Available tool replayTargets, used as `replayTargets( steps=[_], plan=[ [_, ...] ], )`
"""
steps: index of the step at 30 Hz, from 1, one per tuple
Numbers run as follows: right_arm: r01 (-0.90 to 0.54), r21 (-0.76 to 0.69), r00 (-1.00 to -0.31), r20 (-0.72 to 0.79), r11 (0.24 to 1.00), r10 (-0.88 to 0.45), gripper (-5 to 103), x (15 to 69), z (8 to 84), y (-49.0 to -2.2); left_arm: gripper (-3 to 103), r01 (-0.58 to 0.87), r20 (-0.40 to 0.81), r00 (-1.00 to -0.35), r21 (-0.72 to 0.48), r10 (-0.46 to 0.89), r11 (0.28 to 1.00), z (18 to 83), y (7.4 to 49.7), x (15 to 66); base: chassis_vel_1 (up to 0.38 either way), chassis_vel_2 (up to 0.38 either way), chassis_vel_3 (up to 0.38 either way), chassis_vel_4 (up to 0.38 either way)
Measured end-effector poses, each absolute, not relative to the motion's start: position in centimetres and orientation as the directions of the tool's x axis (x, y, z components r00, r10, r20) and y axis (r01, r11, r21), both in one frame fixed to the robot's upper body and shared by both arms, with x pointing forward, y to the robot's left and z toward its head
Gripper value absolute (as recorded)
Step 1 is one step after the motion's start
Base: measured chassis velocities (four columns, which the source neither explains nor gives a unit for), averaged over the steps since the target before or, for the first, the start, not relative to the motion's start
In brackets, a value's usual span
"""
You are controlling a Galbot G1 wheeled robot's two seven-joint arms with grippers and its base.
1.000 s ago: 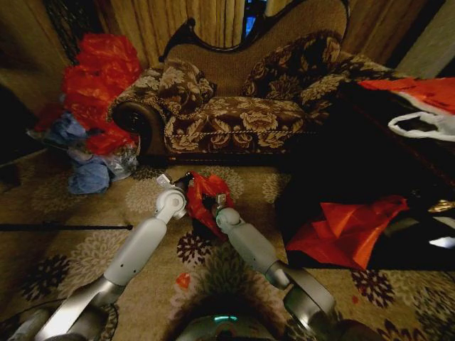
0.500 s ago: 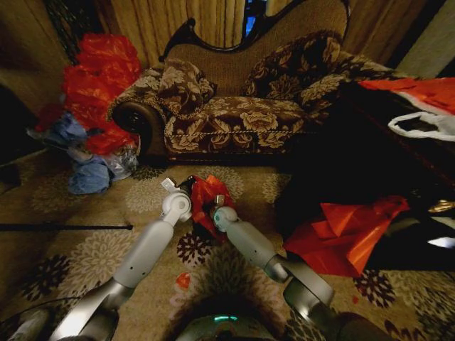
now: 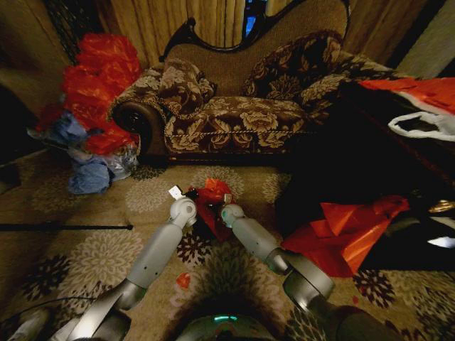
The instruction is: Place a garbage bag over the trash bin.
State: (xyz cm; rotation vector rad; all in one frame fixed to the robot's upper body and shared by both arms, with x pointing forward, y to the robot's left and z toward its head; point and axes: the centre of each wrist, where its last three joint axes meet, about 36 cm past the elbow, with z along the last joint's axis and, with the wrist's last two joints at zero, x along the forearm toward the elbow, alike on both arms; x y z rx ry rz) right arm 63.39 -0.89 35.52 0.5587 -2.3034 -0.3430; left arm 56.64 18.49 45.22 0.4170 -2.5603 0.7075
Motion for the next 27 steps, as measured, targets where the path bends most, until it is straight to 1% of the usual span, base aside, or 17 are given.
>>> replayTargets(
  steps=[5,9,12,13,15,17,18,21,22,24,25,26,27],
  plan=[
    [-0.298,0.398,-0.633,0.599,0.868,-0.491,0,63.2,35.2,-0.9,0,-0.391,0.487,-0.856,-0.386,-0.176,0.835,44.6,17.9,56.7,0.000,0.000,0.000,0.000],
    [-0.321,0.387,-0.632,0.593,0.864,-0.500,0,62.6,35.3,-0.4,0,-0.345,0.431,-0.887,-0.380,-0.165,0.858,45.7,17.1,56.0,0.000,0.000,0.000,0.000],
    [-0.365,0.374,-0.616,0.589,0.852,-0.523,-1,61.2,36.1,1.2,0,-0.316,0.397,-0.905,-0.382,-0.155,0.868,46.7,16.8,55.4,0.000,0.000,0.000,0.000],
    [-0.407,0.368,-0.613,0.569,0.836,-0.548,10,59.9,37.1,2.7,0,-0.304,0.378,-0.913,-0.384,-0.152,0.872,47.2,16.9,55.1,0.000,0.000,0.000,0.000],
    [-0.428,0.366,-0.611,0.557,0.827,-0.563,10,59.0,37.6,3.6,0,-0.298,0.365,-0.919,-0.384,-0.153,0.874,47.5,17.0,55.0,0.000,0.000,0.000,0.000],
    [-0.439,0.366,-0.616,0.542,0.820,-0.572,20,57.4,38.5,4.8,0,-0.280,0.326,-0.933,-0.386,-0.154,0.879,48.0,17.6,54.5,0.000,0.000,0.000,0.000],
    [-0.439,0.366,-0.616,0.542,0.820,-0.572,20,57.4,38.5,4.8,0,-0.280,0.326,-0.933,-0.386,-0.154,0.879,48.0,17.6,54.5,0.000,0.000,0.000,0.000],
    [-0.433,0.358,-0.655,0.506,0.828,-0.561,37,57.0,39.6,5.1,0,-0.262,0.281,-0.946,-0.376,-0.160,0.889,48.6,18.5,53.8,0.000,0.000,0.000,0.000],
    [-0.433,0.358,-0.655,0.506,0.828,-0.561,37,57.0,39.6,5.1,0,-0.262,0.281,-0.946,-0.376,-0.160,0.889,48.6,18.5,53.8,0.000,0.000,0.000,0.000],
    [-0.437,0.336,-0.684,0.479,0.835,-0.550,47,57.6,40.7,5.0,0,-0.257,0.272,-0.949,-0.377,-0.159,0.890,48.8,18.7,53.4,0.000,0.000,0.000,0.000],
    [-0.437,0.336,-0.684,0.479,0.835,-0.550,47,57.6,40.7,5.0,0,-0.257,0.272,-0.949,-0.377,-0.159,0.890,48.8,18.7,53.4,0.000,0.000,0.000,0.000],
    [-0.440,0.326,-0.692,0.471,0.837,-0.547,53,57.8,41.1,4.9,0,-0.257,0.271,-0.949,-0.377,-0.159,0.890,48.9,18.7,53.3,0.000,0.000,0.000,0.000],
    [-0.445,0.316,-0.700,0.462,0.838,-0.545,53,57.9,41.4,4.9,0,-0.257,0.270,-0.949,-0.377,-0.159,0.890,48.9,18.7,53.2,0.000,0.000,0.000,0.000]
  ],
)
